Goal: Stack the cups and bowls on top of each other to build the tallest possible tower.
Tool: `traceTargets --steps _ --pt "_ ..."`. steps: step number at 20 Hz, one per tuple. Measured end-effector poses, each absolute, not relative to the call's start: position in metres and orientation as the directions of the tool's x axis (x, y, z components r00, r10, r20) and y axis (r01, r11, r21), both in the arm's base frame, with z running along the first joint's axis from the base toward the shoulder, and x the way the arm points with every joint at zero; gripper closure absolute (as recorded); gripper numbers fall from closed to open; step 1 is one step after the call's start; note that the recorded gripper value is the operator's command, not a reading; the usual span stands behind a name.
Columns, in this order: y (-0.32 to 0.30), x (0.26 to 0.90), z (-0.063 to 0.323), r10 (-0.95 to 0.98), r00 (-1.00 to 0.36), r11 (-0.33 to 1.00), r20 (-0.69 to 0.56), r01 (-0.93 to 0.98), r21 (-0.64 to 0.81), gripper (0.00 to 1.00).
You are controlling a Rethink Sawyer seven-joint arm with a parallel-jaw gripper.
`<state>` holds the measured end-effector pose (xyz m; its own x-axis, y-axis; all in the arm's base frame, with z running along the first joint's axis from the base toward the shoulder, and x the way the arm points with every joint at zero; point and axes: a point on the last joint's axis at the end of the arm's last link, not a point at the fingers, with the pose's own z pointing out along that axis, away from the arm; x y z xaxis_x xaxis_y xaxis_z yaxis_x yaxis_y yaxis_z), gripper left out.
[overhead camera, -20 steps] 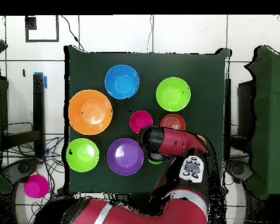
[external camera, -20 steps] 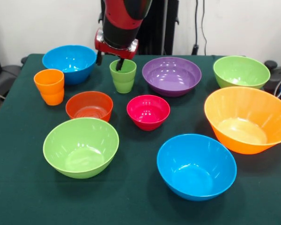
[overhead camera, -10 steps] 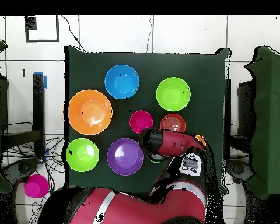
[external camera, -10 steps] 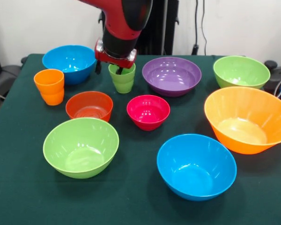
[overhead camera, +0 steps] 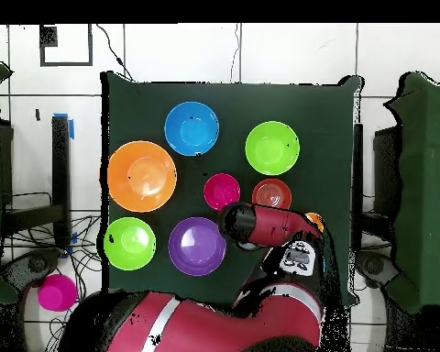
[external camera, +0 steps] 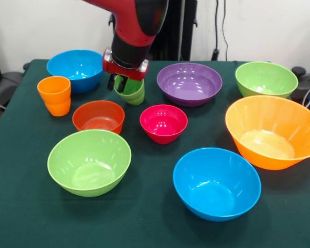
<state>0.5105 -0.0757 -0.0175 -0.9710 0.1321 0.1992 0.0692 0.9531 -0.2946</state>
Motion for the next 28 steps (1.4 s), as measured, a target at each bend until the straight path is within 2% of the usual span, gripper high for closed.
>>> traceTargets --steps 9,14,22,28 --pt "-0.074 0.512 -0.015 0.126 -0.972 0.952 0.196 0.063 -0.299 1.0" --pt "-0.066 0.517 0.0 0.13 -0.968 0.953 0.216 0.061 -0.298 1.0" --pt "-0.059 0.533 0.054 0.189 -0.92 0.953 0.342 0.089 -0.289 1.0" --pt "-0.061 0.55 0.091 0.214 -0.907 0.951 0.362 0.11 -0.288 1.0"
